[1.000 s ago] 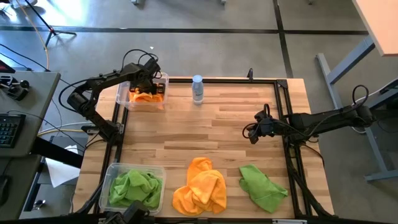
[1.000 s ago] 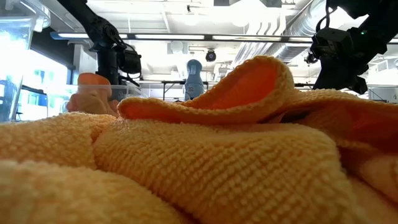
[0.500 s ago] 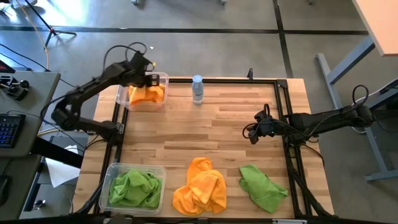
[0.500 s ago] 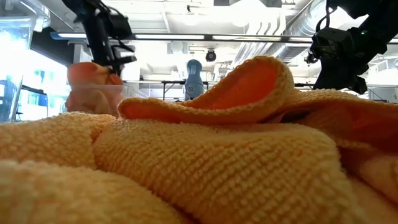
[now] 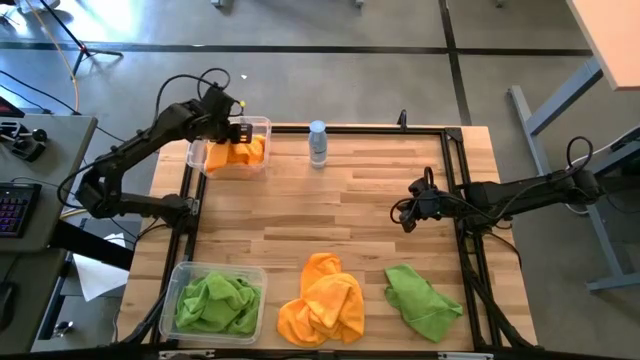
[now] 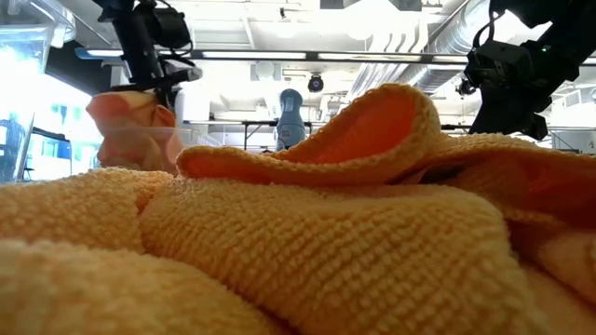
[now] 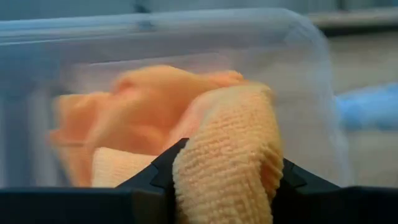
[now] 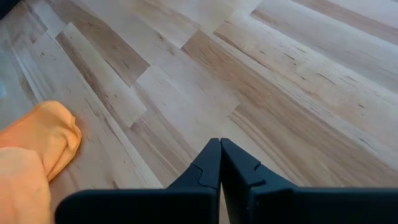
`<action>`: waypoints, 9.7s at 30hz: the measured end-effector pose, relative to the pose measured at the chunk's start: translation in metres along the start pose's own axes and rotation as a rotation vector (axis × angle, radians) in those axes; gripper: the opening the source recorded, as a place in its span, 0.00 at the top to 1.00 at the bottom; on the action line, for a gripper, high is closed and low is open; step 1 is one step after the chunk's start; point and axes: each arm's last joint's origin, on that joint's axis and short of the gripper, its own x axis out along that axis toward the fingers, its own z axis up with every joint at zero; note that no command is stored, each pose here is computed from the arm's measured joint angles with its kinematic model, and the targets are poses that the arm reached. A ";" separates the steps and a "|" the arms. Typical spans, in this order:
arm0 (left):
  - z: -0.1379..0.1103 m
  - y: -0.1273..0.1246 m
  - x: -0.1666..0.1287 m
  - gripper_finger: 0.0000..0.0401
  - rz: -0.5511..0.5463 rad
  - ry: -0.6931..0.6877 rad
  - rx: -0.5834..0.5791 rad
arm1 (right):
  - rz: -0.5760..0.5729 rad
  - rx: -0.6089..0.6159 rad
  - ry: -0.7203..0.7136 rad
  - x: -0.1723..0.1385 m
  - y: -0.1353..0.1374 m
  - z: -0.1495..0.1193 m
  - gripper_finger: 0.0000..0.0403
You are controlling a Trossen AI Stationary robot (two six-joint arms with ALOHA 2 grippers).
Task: Sort microfiber towel by color & place in baskets
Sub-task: Put the yellow microfiber towel into the top transparent bin, then put the green microfiber towel into the bottom transparent bin
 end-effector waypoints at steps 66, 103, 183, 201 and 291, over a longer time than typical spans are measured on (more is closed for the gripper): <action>0.013 -0.002 -0.015 0.68 0.013 -0.099 -0.094 | 0.025 0.021 0.020 0.000 0.001 0.000 1.00; 0.015 0.002 -0.020 0.42 0.085 -0.114 -0.167 | 0.051 0.050 0.001 0.000 0.003 0.002 1.00; -0.084 -0.107 -0.073 0.42 -0.404 -0.205 0.260 | 0.050 -0.001 -0.008 0.000 0.004 0.002 1.00; -0.186 -0.228 -0.067 0.42 -0.440 -0.151 0.962 | 0.047 -0.095 0.051 -0.025 0.026 -0.001 1.00; -0.126 -0.227 -0.111 0.42 -0.847 -0.652 0.826 | 0.169 -0.277 -0.620 -0.143 0.105 0.096 1.00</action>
